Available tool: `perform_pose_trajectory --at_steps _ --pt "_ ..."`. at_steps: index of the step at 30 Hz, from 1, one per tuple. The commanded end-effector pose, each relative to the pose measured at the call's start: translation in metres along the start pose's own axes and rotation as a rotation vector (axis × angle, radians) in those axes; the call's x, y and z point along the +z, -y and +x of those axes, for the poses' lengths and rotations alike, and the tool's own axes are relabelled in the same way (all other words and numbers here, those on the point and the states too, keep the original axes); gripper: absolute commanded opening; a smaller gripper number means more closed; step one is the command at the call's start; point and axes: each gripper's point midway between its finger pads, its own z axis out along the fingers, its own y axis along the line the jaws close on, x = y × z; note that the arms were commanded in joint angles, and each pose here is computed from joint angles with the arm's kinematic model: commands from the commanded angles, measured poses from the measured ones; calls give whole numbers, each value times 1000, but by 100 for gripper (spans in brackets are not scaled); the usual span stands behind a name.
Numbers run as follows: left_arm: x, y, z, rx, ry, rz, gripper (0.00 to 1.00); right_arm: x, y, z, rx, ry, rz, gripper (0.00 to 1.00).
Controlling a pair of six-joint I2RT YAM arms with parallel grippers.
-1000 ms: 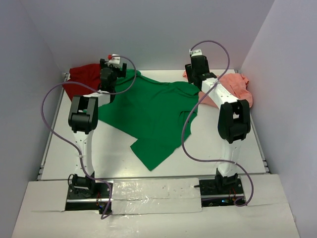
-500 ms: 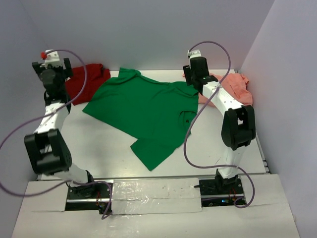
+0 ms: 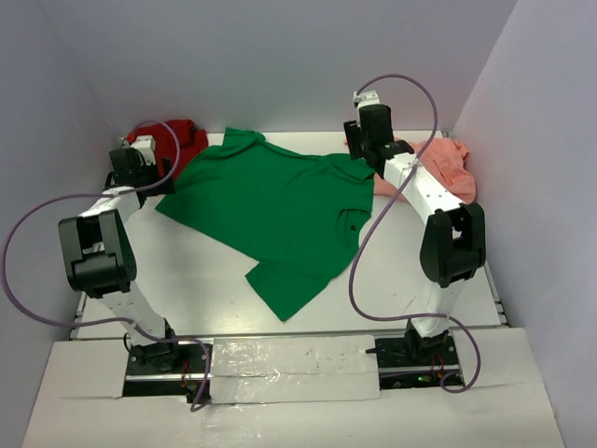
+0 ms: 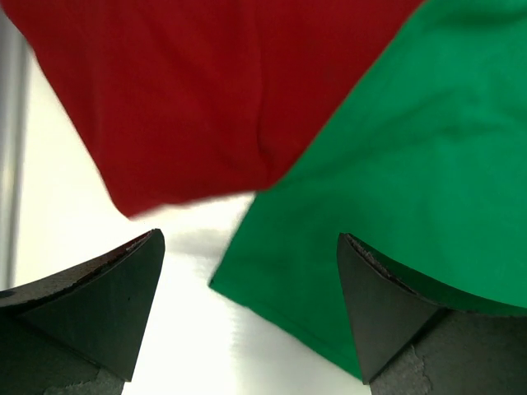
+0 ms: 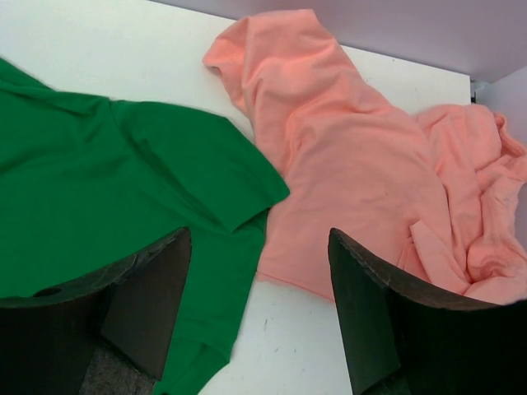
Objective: Fold and stack the t-shirts
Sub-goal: Move the tshirt to the center of the board, then flatten the tshirt out
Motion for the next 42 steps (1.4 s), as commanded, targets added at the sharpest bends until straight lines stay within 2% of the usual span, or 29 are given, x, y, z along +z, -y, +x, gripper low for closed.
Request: perform_pose_trajectory --at_steps 1,3,4,12,18,21,24,30,33,34,35,42 --pt "-2 0 -1 -36 -52 11 94 -26 8 -24 30 72 2 74" --pt "4 -2 -1 -30 -78 3 94 -28 9 -25 31 75 3 74" --pt "8 -2 18 -49 -153 2 94 -28 9 -25 29 75 3 74" --pt "16 -7 42 -52 -259 -3 94 -33 11 -37 29 95 4 74" --pt "26 -2 74 -82 -410 40 93 -37 16 -45 26 108 15 74" --pt "26 0 80 -80 -440 60 91 -39 16 -45 28 111 9 74" --pt "27 1 82 -87 -438 66 83 -42 16 -47 32 120 7 74" --pt "27 5 102 -106 -503 92 55 -47 21 -51 36 127 12 74" --pt "25 5 107 -113 -514 102 26 -50 26 -57 41 137 17 74" --pt "23 4 110 -117 -526 104 9 -52 27 -59 42 144 16 74" --pt "22 5 112 -121 -537 109 1 -53 28 -60 42 145 16 74" --pt "-4 -6 139 -125 -602 91 0 -64 31 -68 42 160 9 74"
